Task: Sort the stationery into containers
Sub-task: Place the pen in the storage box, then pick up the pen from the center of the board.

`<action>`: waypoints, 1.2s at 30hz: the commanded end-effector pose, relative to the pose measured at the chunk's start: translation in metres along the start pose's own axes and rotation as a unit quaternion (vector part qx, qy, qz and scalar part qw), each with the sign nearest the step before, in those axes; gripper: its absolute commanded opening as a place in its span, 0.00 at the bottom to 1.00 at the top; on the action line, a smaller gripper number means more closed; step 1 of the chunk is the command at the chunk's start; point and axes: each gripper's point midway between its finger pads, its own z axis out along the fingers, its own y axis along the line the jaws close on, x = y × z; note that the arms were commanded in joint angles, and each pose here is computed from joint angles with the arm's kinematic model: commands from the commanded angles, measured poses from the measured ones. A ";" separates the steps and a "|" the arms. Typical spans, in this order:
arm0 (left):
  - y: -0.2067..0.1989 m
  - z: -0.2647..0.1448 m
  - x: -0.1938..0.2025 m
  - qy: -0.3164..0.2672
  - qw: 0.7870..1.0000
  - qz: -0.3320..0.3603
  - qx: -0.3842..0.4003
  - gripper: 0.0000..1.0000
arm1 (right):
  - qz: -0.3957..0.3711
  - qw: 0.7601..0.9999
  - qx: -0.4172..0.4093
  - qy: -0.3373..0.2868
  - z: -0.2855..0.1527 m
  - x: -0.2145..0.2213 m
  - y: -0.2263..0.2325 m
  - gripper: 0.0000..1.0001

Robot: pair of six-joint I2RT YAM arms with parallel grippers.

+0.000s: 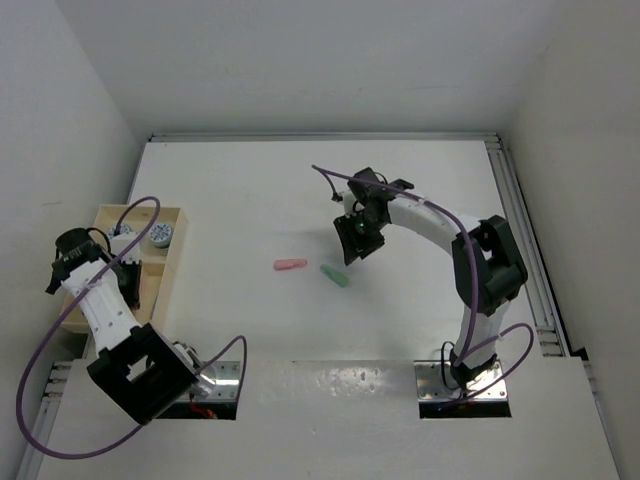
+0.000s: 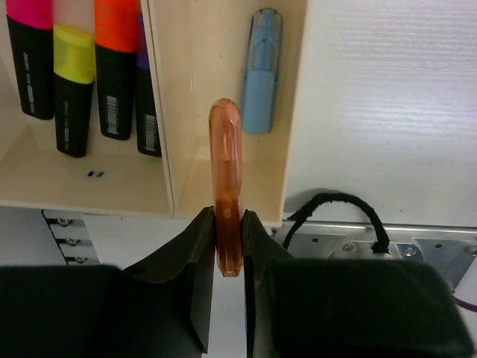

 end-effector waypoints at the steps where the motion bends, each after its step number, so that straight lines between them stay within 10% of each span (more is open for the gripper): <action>1: 0.015 0.011 -0.013 -0.013 1.000 0.006 -0.008 0.11 | -0.020 1.000 0.010 -0.014 -0.003 -0.009 0.003 0.48; 6: 0.017 0.012 -0.028 -0.029 0.999 0.008 0.011 0.59 | -0.029 0.999 0.032 -0.014 0.007 -0.010 0.000 0.48; 36: 0.006 -0.034 -0.071 -0.118 0.992 0.011 0.039 0.62 | -0.179 0.976 0.120 0.028 0.078 -0.017 0.023 0.43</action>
